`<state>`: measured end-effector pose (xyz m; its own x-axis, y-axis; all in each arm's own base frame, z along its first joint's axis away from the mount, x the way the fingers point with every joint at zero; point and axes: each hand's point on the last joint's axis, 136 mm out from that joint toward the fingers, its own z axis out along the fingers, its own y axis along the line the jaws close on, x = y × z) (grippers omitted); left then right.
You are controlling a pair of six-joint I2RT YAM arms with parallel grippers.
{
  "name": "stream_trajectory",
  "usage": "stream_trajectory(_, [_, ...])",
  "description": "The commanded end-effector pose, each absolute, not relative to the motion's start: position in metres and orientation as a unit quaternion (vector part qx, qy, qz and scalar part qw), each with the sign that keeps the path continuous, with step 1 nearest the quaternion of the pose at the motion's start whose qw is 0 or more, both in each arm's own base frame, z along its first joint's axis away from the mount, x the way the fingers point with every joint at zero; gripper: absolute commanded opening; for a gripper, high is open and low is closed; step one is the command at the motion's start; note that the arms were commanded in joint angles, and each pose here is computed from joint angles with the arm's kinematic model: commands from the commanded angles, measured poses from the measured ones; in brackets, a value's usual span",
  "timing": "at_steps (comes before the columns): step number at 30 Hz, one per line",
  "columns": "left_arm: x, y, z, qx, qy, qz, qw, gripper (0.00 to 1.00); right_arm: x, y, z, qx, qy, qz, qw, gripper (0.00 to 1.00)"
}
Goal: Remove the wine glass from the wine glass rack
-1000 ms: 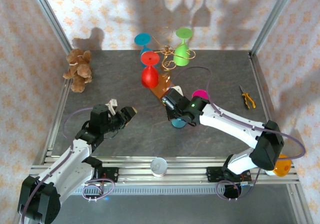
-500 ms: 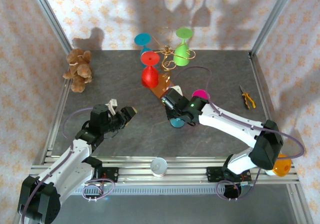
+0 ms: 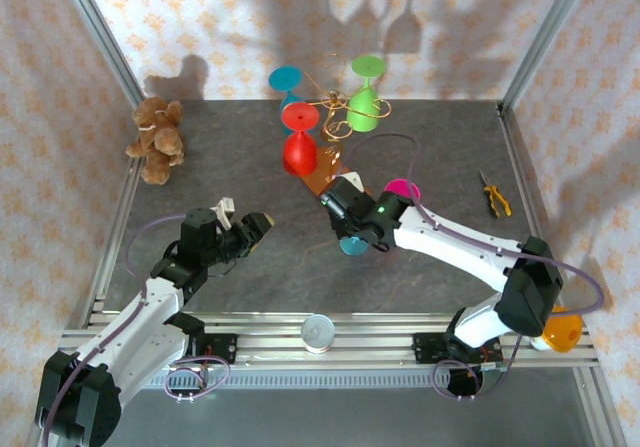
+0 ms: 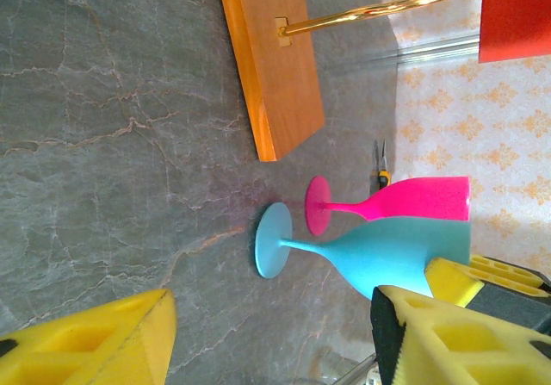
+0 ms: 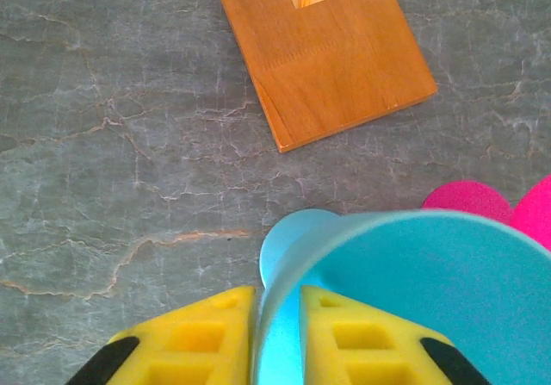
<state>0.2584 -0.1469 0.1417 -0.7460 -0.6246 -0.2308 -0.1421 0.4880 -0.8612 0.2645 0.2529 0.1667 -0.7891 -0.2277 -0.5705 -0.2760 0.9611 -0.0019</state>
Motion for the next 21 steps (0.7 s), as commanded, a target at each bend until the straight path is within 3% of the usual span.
stream_trajectory(1, [0.265,-0.145,0.149,-0.227,0.816,-0.446,0.289,0.61,0.273,0.250,0.176,-0.121,0.942,0.029,0.311,0.24])
stream_trajectory(8, [0.264,-0.146,0.151,-0.227,0.815,-0.449,0.289,0.61,0.274,0.255,0.203,-0.116,0.935,0.055,0.330,0.32])
stream_trajectory(12, [0.265,-0.146,0.155,-0.224,0.813,-0.450,0.293,0.61,0.275,0.254,0.228,-0.113,0.925,0.074,0.356,0.41])
stream_trajectory(17, [0.268,-0.147,0.166,-0.218,0.809,-0.454,0.302,0.61,0.271,0.249,0.263,-0.104,0.913,0.103,0.380,0.43])
stream_trajectory(21, [0.273,-0.146,0.193,-0.212,0.806,-0.453,0.317,0.61,0.270,0.239,0.296,-0.065,0.903,0.182,0.384,0.46])
